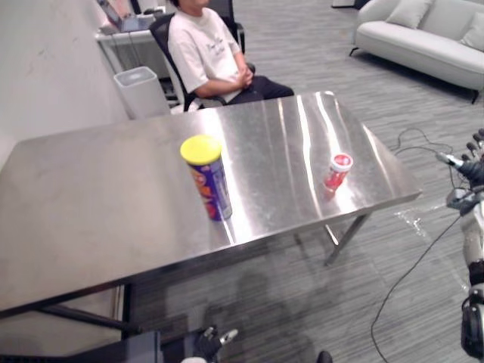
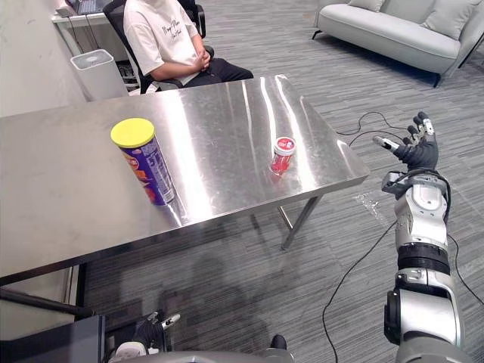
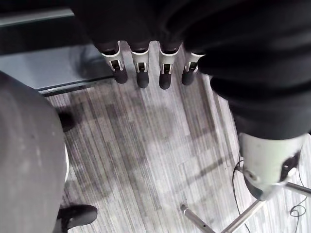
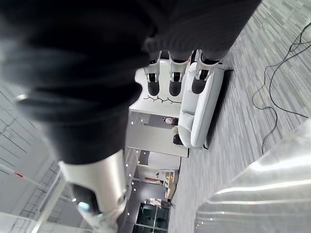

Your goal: Put the gum and the chips on the shelf.

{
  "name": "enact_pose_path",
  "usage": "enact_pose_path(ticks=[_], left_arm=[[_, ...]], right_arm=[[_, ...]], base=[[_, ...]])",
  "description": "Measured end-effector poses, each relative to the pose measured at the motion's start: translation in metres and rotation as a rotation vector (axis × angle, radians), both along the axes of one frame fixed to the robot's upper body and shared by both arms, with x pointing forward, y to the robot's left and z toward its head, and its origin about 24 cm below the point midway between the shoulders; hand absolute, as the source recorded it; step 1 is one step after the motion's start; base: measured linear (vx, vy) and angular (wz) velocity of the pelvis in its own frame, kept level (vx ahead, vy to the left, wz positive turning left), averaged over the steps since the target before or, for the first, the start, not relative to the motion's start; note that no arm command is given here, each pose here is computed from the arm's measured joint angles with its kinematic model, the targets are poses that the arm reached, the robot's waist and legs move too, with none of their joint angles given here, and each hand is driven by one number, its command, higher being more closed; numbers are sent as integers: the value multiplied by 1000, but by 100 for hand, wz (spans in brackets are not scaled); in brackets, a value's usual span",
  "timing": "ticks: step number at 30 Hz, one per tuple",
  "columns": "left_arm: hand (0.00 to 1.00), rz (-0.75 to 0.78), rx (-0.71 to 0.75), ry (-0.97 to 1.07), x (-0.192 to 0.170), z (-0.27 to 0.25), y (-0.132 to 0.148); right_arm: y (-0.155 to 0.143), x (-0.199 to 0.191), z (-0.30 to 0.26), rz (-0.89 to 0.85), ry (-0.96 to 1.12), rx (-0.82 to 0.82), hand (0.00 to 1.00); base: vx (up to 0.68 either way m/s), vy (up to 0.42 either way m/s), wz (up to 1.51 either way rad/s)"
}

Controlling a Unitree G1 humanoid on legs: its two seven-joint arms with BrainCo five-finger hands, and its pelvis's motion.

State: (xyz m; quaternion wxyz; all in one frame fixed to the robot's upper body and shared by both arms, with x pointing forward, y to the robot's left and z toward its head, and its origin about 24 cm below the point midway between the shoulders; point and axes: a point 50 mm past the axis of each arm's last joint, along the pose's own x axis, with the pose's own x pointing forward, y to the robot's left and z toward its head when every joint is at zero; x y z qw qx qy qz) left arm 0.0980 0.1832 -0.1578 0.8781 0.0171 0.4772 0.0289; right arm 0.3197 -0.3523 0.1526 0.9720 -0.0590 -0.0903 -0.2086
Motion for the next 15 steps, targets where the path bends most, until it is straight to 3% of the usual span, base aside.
enact_pose_path(ticks=[15], left_arm=[[0, 2, -9, -61, 11, 6, 0]], right_arm=[[23, 15, -10, 110, 124, -136, 0]], base=[[-56, -43, 5]])
